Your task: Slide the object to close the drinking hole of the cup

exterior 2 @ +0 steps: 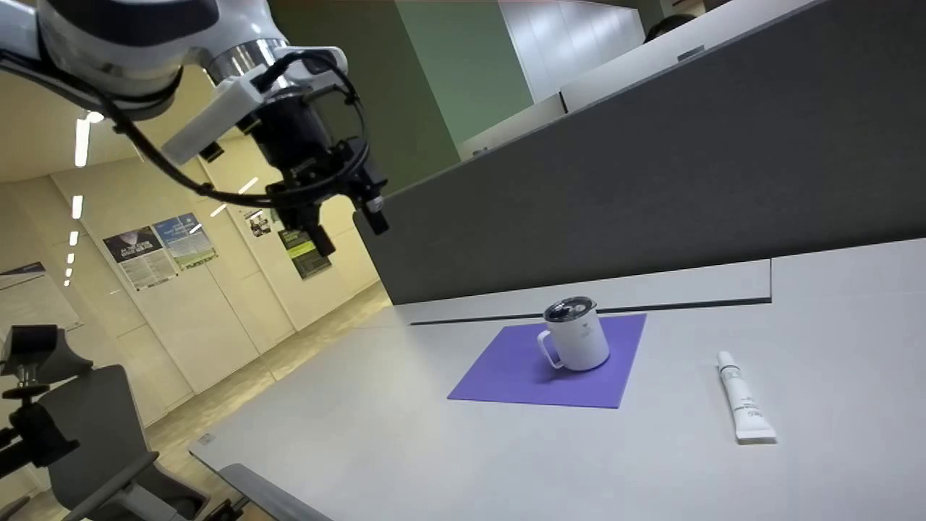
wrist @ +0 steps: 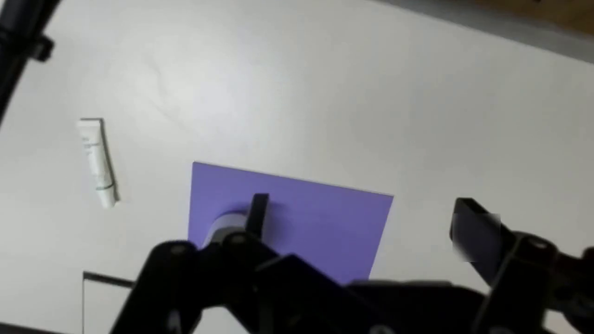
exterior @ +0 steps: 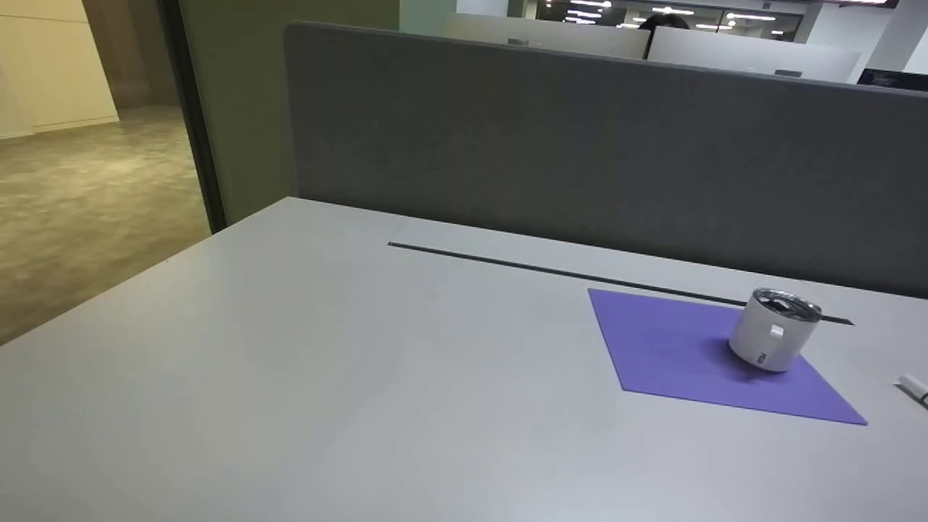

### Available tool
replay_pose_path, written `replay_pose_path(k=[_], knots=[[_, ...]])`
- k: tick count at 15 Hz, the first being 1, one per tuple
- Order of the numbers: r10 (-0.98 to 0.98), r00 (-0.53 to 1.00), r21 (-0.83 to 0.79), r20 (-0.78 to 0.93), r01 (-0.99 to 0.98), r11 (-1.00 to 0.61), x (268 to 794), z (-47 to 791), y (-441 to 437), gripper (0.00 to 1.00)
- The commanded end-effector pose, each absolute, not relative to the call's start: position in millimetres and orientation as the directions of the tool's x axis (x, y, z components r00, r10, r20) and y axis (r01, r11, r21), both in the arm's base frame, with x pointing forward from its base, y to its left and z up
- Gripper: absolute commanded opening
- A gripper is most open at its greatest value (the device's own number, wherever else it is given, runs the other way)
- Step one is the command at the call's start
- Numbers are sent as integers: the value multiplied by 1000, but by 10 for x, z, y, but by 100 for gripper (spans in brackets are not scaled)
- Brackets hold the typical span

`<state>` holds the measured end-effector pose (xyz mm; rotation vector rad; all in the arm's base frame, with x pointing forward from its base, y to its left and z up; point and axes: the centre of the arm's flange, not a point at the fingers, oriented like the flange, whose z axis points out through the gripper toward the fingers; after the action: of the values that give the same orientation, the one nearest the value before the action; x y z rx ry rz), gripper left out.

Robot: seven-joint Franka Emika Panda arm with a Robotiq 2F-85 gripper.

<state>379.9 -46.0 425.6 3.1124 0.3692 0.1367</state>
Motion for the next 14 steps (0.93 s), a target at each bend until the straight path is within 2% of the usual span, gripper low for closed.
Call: replay_pose_path(k=[1,2,3,12,14], knots=[[260,955,84,146,250,-965,4708,4302,-616,100],[278,946,96,167,265,-960,4903,4288,-626,75],[283,942,111,181,267,-957,5104,4258,-636,74],[231,961,38,150,228,-973,6713,3574,-889,10],[209,970,18,125,208,-978,6877,3476,-926,1]])
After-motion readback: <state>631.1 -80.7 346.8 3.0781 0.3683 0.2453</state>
